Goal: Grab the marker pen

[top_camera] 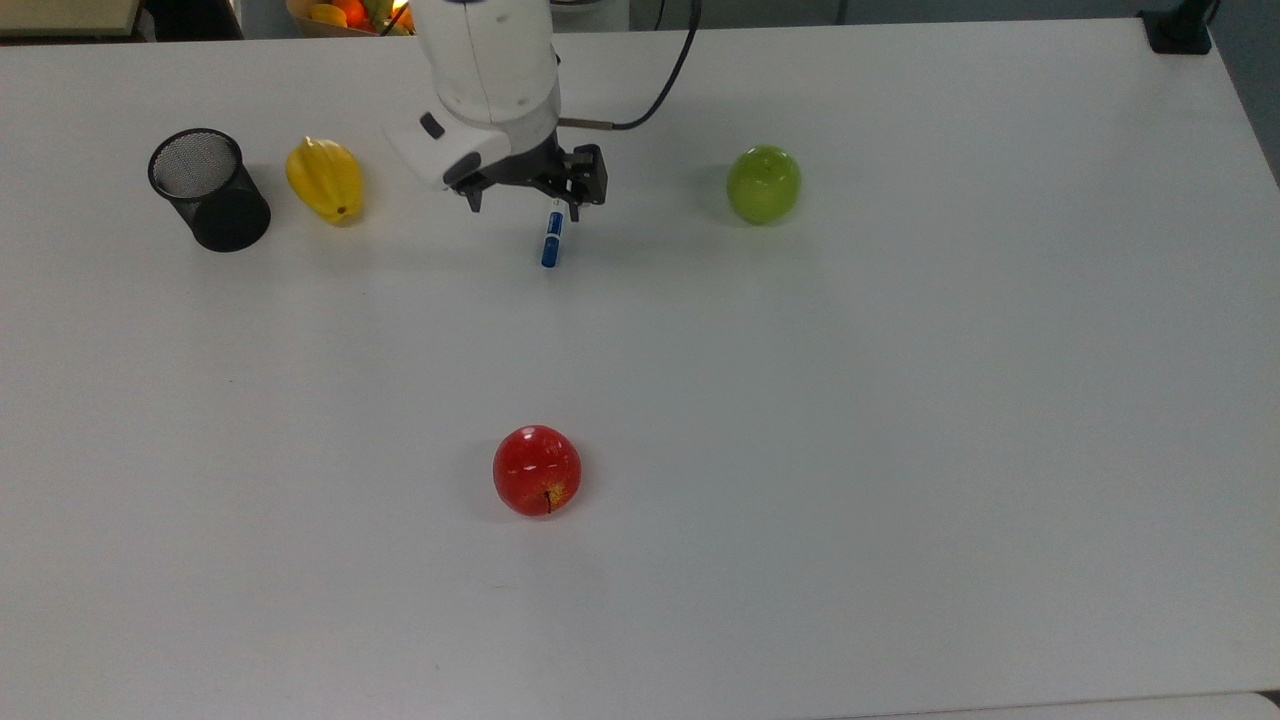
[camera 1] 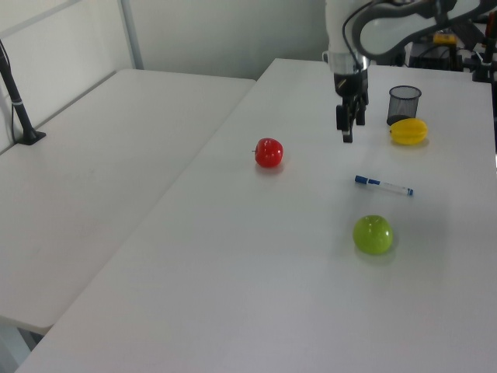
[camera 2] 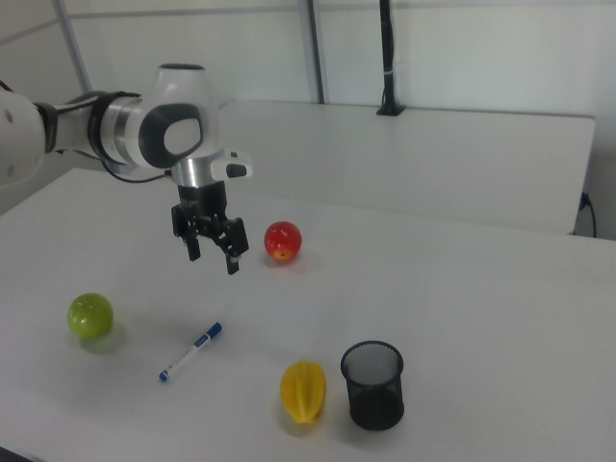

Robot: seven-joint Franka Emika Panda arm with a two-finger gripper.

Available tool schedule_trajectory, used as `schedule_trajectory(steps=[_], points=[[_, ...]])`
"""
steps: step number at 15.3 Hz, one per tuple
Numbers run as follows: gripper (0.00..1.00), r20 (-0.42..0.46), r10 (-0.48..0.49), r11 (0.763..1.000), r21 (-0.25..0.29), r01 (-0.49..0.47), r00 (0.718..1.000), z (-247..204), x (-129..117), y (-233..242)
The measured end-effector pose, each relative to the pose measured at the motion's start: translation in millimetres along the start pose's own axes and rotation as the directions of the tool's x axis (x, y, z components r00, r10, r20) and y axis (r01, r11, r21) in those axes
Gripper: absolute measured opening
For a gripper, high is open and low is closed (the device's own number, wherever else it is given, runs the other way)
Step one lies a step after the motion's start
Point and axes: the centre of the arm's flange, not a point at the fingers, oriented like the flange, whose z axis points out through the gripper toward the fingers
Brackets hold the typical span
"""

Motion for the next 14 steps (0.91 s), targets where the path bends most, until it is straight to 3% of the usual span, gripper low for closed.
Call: schedule_trajectory(steps=[7, 14], points=[[1.00, -0.032, 0.067, 0.998, 0.010, -0.067, 0.997, -84.7, -59.1, 44.1], [1.00, -0.078, 0.103, 0.995, 0.016, -0.103, 0.992, -117.0, -99.4, 66.2]])
